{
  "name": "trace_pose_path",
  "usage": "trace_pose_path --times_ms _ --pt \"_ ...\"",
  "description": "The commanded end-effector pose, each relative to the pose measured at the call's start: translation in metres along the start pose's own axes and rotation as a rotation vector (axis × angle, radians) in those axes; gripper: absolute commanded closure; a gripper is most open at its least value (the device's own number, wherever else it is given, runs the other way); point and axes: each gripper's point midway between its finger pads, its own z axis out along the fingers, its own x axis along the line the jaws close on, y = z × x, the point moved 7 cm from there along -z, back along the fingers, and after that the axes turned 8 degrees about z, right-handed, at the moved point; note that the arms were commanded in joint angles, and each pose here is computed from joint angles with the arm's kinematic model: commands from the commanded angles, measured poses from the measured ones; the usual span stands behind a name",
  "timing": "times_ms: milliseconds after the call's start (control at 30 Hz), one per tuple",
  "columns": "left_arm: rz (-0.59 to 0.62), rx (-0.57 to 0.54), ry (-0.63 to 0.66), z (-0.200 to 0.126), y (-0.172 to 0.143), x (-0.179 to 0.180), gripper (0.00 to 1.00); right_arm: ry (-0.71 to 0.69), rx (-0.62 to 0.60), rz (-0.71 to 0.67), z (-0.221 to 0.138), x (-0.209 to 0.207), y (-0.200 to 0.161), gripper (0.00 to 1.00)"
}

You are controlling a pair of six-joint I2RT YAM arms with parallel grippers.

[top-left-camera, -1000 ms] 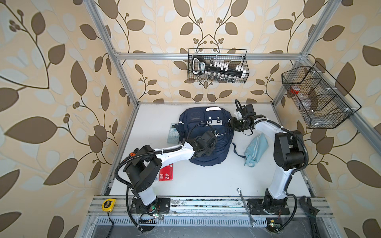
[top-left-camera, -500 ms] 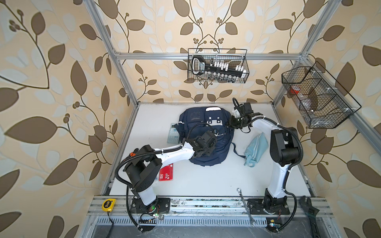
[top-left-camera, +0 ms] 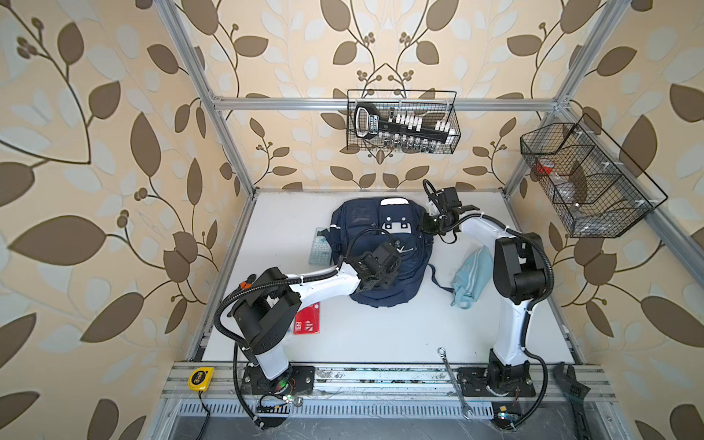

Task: Pack books, pencil case, and school supplies into a backpack
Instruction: Unzip the student bag at the center of the table.

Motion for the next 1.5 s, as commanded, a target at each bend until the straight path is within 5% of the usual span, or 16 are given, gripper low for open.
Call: trace_pose_path --times_ms 0,133,367,567,967,1467 --pt "-0.063 -0.011 0.011 0.002 0.006 0.005 1.0 -0.128 -0.017 -0.053 -0.013 -0.002 0.002 0.9" --pt "-0.064 0.0 0.009 0.005 0.005 0.004 1.0 -0.175 -0.055 -0.094 -0.023 0.006 0.002 1.0" --pt "-0.099 0.008 0.028 0.009 0.011 0.006 1.0 -0.275 -0.198 -0.108 -0.064 0.01 -0.011 1.0" --pt "-0.177 -0.013 -0.019 0.003 0.024 0.004 1.0 0.043 -0.383 -0.094 -0.107 0.013 -0.05 1.0" --pt "-0.43 -0.152 -0.104 -0.024 0.059 0.018 1.0 0.306 -0.431 -0.034 -0.126 0.011 -0.124 1.0" --pt "-0.5 -0.17 -0.113 -0.014 0.083 0.018 1.0 0.589 -0.415 -0.037 -0.146 0.05 -0.26 1.0"
